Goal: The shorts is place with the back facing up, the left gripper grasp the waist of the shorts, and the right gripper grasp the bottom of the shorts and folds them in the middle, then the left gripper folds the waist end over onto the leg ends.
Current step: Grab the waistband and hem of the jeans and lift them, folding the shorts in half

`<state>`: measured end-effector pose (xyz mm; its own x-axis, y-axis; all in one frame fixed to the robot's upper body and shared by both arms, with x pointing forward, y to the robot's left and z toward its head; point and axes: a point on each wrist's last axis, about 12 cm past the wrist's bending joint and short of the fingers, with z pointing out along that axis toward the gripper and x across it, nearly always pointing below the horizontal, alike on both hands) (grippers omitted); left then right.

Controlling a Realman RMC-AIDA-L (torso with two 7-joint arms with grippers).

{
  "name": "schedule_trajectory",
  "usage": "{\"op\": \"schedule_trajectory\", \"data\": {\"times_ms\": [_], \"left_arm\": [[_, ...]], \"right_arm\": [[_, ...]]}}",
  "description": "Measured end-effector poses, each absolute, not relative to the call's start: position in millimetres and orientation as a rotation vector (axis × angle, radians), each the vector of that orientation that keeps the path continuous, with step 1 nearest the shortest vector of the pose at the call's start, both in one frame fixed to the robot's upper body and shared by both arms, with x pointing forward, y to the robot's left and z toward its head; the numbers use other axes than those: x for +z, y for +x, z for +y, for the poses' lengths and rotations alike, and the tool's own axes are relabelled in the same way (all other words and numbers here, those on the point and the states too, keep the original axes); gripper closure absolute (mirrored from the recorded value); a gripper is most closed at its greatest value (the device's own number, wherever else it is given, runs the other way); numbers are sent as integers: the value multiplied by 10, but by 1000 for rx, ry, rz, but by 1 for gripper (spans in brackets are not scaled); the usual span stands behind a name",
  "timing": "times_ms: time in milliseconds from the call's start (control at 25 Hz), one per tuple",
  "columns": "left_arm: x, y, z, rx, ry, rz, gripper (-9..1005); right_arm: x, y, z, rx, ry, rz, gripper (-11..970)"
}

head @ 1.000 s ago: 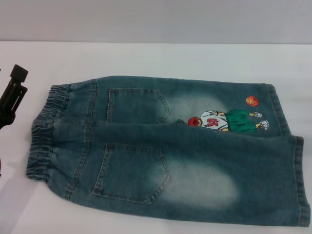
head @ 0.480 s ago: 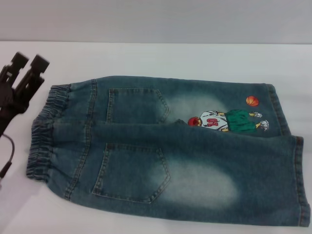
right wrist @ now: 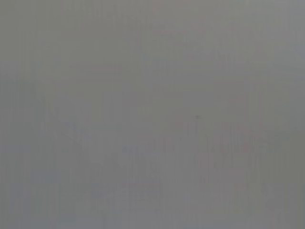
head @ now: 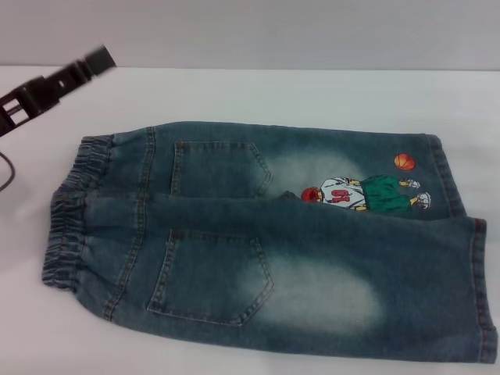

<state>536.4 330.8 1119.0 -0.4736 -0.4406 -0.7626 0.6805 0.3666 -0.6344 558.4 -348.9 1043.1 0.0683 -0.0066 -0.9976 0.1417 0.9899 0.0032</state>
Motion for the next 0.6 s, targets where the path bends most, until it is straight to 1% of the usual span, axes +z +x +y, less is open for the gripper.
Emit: {"op": "schedule_trajectory", "data": {"times_ms": [120,280,400,520,600], "left_arm": [[11316,5444,3413,-1403,285,1794,167],[11380,5429,3523,-1393,329,2037,167],[11387,5360,3624,-1377,324,2158,167],[11329,5270,3799,-1319,264,2289,167],[11294,5231,3868,-1290,235,2330,167]], "right_arm": [[10433,5584,-3489,-112,109,1498,311],[10433,5584,-3489,-112,109,1498,312],[10445,5591,-3498,-113,110,1493,312],[10460,5599,-3504,-115,111,1486,311],[10463,5601,-3506,-116,113,1485,311]]}}
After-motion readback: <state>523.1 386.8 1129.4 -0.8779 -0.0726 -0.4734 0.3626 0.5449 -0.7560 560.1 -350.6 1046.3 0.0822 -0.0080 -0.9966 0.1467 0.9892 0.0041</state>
